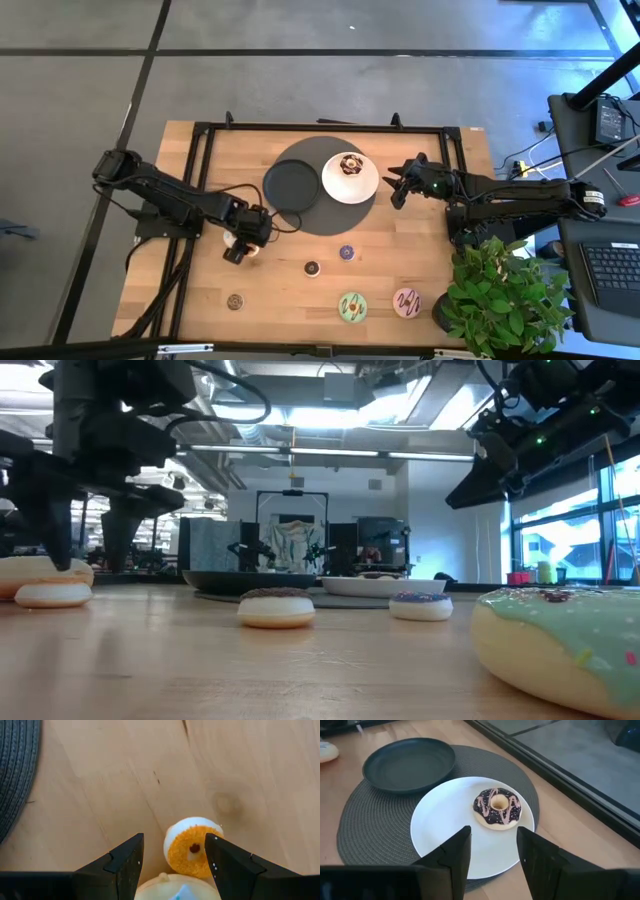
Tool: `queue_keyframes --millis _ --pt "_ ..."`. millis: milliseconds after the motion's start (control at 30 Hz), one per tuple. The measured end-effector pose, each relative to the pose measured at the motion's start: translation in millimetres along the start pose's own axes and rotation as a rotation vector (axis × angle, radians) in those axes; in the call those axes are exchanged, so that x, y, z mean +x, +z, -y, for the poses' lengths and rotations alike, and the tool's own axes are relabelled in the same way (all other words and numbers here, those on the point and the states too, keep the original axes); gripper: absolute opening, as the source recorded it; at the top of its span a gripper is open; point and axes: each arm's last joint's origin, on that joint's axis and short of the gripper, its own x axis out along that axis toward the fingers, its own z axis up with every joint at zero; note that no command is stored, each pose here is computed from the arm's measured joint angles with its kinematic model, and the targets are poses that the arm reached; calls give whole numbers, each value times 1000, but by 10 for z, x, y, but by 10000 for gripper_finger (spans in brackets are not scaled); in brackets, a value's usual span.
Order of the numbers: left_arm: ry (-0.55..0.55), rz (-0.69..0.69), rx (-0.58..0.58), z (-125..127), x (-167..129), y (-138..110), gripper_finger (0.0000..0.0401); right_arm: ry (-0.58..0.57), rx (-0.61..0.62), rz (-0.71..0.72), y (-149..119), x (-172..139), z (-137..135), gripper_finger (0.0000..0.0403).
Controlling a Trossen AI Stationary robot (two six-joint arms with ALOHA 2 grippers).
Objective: Pick & Place donuts
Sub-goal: Put the small orange donut on the black plate
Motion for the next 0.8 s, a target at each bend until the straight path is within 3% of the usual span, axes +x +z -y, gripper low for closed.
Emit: queue_keyframes --millis 500,800 --pt "-14 -99 91 -11 170 -22 203 0 0 0 0 0 0 161" --pt "-20 -80 95 -15 131 45 138 -1 -2 0 0 1 0 161"
